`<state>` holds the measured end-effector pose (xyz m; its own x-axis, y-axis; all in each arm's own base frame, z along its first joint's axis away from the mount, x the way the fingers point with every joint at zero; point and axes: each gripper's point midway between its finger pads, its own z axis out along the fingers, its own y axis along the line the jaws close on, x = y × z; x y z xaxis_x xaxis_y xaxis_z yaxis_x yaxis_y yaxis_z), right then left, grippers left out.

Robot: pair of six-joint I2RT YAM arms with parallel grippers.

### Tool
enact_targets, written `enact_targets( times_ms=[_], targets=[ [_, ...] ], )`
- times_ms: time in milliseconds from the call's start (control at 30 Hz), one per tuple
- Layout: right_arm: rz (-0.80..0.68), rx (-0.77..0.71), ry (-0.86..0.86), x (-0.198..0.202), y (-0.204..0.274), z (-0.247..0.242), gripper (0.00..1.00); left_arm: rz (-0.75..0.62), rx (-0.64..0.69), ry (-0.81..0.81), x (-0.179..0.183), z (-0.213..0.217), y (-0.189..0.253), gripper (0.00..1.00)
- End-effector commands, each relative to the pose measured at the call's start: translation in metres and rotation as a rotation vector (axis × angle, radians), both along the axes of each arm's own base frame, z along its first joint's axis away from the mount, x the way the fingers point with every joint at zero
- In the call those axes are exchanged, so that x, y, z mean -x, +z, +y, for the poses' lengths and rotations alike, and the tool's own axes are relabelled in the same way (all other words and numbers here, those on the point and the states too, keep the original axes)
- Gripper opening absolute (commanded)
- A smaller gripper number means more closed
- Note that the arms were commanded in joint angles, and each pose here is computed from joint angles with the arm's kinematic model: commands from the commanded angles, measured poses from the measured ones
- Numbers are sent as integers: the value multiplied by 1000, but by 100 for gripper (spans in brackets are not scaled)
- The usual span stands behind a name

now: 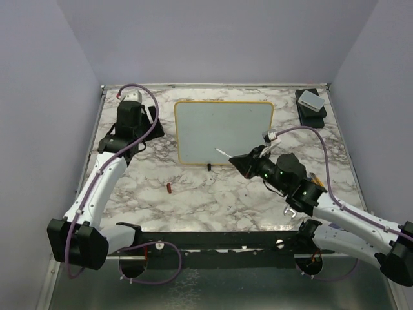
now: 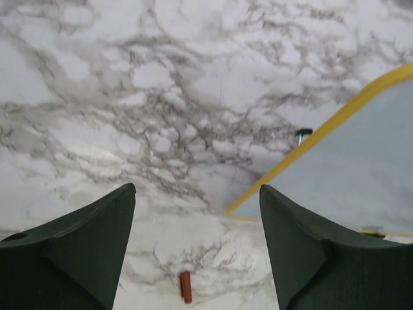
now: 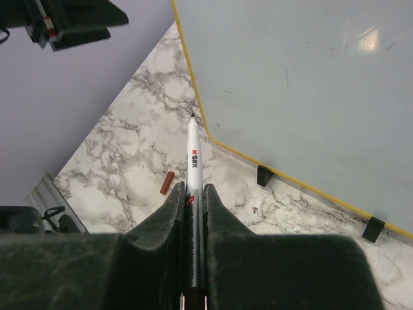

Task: Write a sentence on the whiteboard
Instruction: Place the pen cap at the center of the board, then hold the whiteboard on the whiteboard stand.

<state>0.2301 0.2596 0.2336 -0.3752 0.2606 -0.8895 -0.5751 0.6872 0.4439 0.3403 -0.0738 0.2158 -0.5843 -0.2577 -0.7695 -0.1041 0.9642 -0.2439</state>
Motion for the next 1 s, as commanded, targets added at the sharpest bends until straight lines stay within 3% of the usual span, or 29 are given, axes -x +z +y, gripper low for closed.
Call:
enact_targets(
  times_ms=[0,200,300,467,600,967],
  targets=[
    [-35,-61,13,-9,25,14,1,-244,68,-99,-37,-4,57,78],
    [-71,-41,-25,-32,38,28,1,-472,245,-335,-46,-40,92,78],
    [-102,-21,-41,-45,43,38,1,-518,329,-429,-40,-57,93,78],
    [-151,-26,-69,-64,55,51,1,-514,402,-508,-39,-69,91,72],
    [-184,-24,-65,-75,63,65,1,-510,410,-518,-39,-71,85,62],
    [-222,-14,-55,-91,66,87,1,-442,406,-529,-43,-72,54,61]
  ],
)
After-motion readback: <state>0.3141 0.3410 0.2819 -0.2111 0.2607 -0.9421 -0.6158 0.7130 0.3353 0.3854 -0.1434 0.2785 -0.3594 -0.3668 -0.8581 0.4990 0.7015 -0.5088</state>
